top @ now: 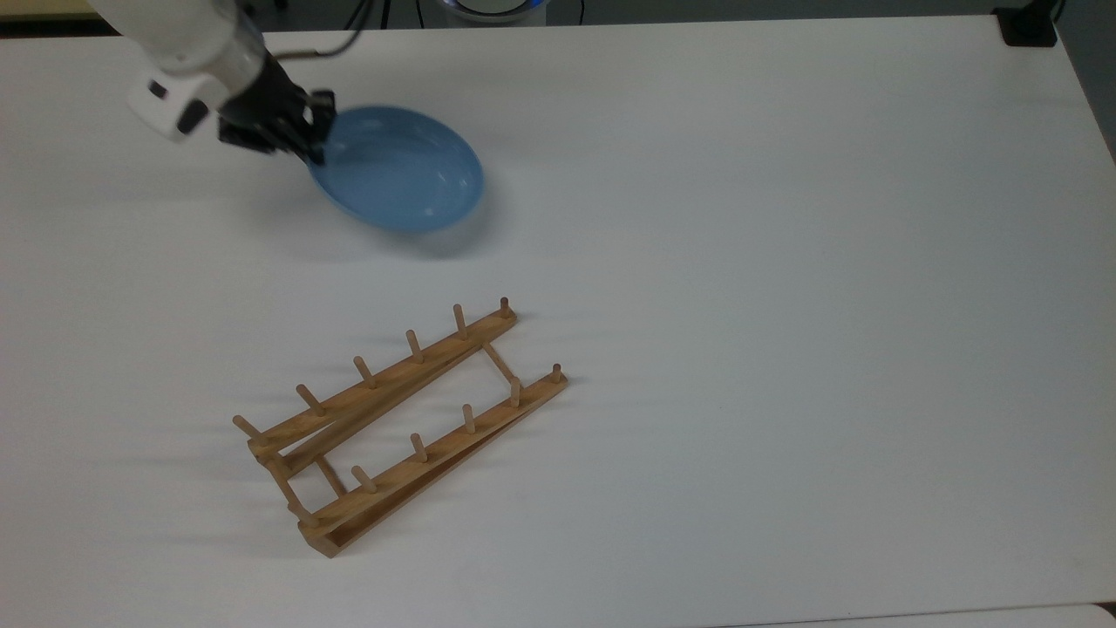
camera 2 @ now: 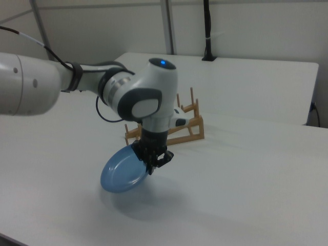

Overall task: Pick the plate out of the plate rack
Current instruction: 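Carry the blue plate beside the rack and lower it flat onto the table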

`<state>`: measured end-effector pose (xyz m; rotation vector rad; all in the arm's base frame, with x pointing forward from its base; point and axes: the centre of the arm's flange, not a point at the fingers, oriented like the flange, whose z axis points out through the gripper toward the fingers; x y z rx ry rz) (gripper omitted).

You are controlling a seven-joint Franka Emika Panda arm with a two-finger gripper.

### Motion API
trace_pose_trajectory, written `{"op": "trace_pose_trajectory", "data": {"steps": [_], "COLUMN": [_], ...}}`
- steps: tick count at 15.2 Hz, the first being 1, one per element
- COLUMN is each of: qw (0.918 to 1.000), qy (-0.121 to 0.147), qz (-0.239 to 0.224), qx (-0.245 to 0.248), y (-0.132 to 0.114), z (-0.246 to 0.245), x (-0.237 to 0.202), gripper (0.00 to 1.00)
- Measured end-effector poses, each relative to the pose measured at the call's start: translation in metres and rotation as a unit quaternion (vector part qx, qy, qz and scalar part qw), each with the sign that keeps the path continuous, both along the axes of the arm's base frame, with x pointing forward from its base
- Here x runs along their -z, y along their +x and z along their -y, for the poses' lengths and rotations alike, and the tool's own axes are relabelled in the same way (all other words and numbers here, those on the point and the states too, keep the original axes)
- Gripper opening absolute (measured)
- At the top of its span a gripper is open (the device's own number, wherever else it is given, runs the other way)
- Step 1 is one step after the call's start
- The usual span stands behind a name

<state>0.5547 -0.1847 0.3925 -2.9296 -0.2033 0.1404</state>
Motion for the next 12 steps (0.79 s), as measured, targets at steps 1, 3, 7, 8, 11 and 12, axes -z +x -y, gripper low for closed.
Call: {"op": "trace_pose_trajectory", "data": {"steps": [1,3,7,8,11,12], "qw": [0.9999,0.9996,0.9989,0.9986,0.9980,0.9980], "qy": [0.010,0.026,0.026,0.027,0.030,0.030], "qz": [0.007,0.008,-0.004,-0.009,-0.015,-0.016], "qx": [0.005,0.011,0.039,0.045,0.053,0.053], "y": [0.003,0.010,0.022,0.022,0.022,0.022], "z": [-0.009,-0.028,-0.065,-0.067,-0.067,-0.067], "x": [0.012,0.027,0.057,0.062,0.069,0.070], "gripper": [0.05,0.05,0.05,0.05,0.05,0.06]}}
